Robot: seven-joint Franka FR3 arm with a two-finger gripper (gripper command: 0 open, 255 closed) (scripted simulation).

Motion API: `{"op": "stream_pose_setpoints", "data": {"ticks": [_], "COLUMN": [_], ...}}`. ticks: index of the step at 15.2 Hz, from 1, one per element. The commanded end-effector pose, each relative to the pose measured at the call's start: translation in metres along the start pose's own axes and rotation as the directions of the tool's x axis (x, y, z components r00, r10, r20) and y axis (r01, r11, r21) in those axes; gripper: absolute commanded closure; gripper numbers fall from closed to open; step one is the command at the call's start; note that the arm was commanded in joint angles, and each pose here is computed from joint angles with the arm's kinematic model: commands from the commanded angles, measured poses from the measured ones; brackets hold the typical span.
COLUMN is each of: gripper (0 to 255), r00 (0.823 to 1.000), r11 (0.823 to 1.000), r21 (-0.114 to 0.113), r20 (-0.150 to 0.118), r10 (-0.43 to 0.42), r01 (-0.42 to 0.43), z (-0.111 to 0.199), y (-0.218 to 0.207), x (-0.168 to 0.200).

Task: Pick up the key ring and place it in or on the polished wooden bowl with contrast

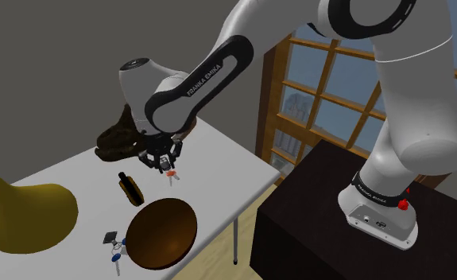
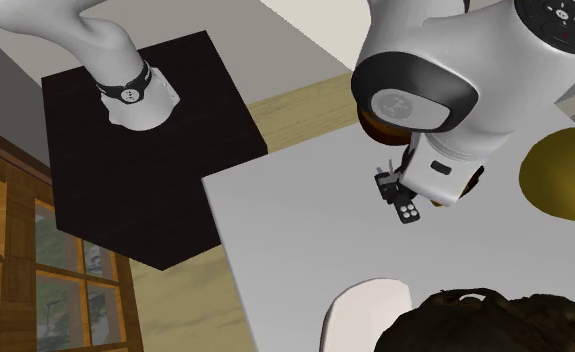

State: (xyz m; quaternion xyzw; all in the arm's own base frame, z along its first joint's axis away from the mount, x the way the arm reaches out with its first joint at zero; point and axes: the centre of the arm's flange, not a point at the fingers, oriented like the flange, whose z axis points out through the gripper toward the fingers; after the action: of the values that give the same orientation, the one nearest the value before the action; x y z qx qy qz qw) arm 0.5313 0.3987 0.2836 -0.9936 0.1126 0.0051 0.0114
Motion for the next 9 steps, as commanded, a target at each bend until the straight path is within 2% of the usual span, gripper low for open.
{"op": "stream_pose_setpoints", "data": {"ticks": [1,9], "gripper": [255,255], "r00": [1.000,1.000], "r11": [1.000,1.000], "r21": [0.000,0.000], "r20": [0.000,0.000], "r10": [0.000,0.000], "r01": [0.000,0.000], "z": [-0.010,-0.053], "y": [-0.001,-0.002], "x": [-0.001,-0.001]}}
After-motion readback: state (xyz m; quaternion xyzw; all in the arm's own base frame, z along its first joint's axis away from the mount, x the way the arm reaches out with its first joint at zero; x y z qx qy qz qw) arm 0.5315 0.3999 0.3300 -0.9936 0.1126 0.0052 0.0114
